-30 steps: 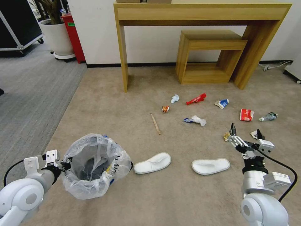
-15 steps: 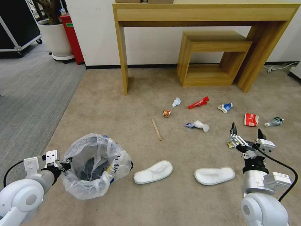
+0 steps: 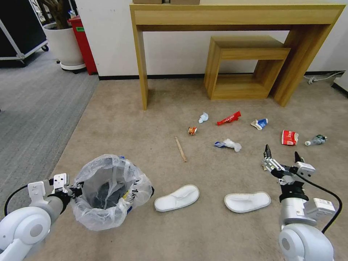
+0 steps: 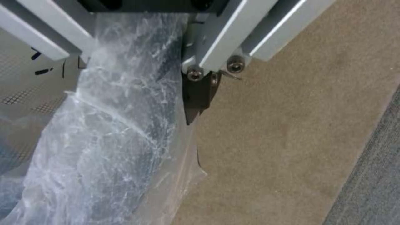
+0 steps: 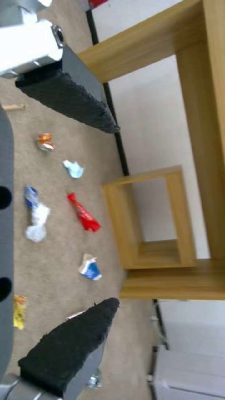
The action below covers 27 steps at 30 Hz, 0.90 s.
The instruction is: Pick up the trash bin and place the garbage on the floor into it.
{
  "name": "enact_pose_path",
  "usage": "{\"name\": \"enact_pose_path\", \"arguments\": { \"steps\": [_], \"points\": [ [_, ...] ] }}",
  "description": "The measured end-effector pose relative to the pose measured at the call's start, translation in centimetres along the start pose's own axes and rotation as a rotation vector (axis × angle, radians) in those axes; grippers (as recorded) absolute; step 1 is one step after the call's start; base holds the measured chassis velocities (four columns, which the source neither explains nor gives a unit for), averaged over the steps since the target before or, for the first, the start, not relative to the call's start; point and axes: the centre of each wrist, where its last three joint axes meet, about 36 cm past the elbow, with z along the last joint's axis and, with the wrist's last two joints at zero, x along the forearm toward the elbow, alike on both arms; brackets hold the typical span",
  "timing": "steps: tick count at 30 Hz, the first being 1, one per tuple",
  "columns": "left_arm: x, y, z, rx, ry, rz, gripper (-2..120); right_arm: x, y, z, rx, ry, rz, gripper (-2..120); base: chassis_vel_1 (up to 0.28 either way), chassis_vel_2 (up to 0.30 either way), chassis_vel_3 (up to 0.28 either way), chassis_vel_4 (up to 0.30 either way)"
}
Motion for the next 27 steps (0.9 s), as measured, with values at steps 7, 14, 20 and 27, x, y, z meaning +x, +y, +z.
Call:
{"name": "enact_pose_path", "arguments": {
  "steps": [7, 14, 20, 27],
  "points": [
    [-0.2, -0.1, 0.5, 0.015, 0.01, -0.001, 0, -0.8, 0.9, -0.1, -0.116, 0.122, 0.053, 100, 0.0, 0.0, 0.0, 0.0],
    [-0.4, -0.1, 0.8, 0.023, 0.013, -0.007, 0, -2.4, 2.3, 1.2, -0.331, 0.341, 0.156, 100, 0.0, 0.0, 0.0, 0.0],
    [-0.4, -0.1, 1.1, 0.03, 0.017, -0.013, 0, -5.3, 4.1, 2.7, -0.547, 0.652, 0.23, 100, 0.0, 0.0, 0.0, 0.0],
    [-1.0, 0.2, 1.6, 0.044, 0.027, -0.03, 0, -9.2, 6.9, 4.1, -0.666, 0.961, 0.244, 100, 0.0, 0.0, 0.0, 0.0]
  ]
}}
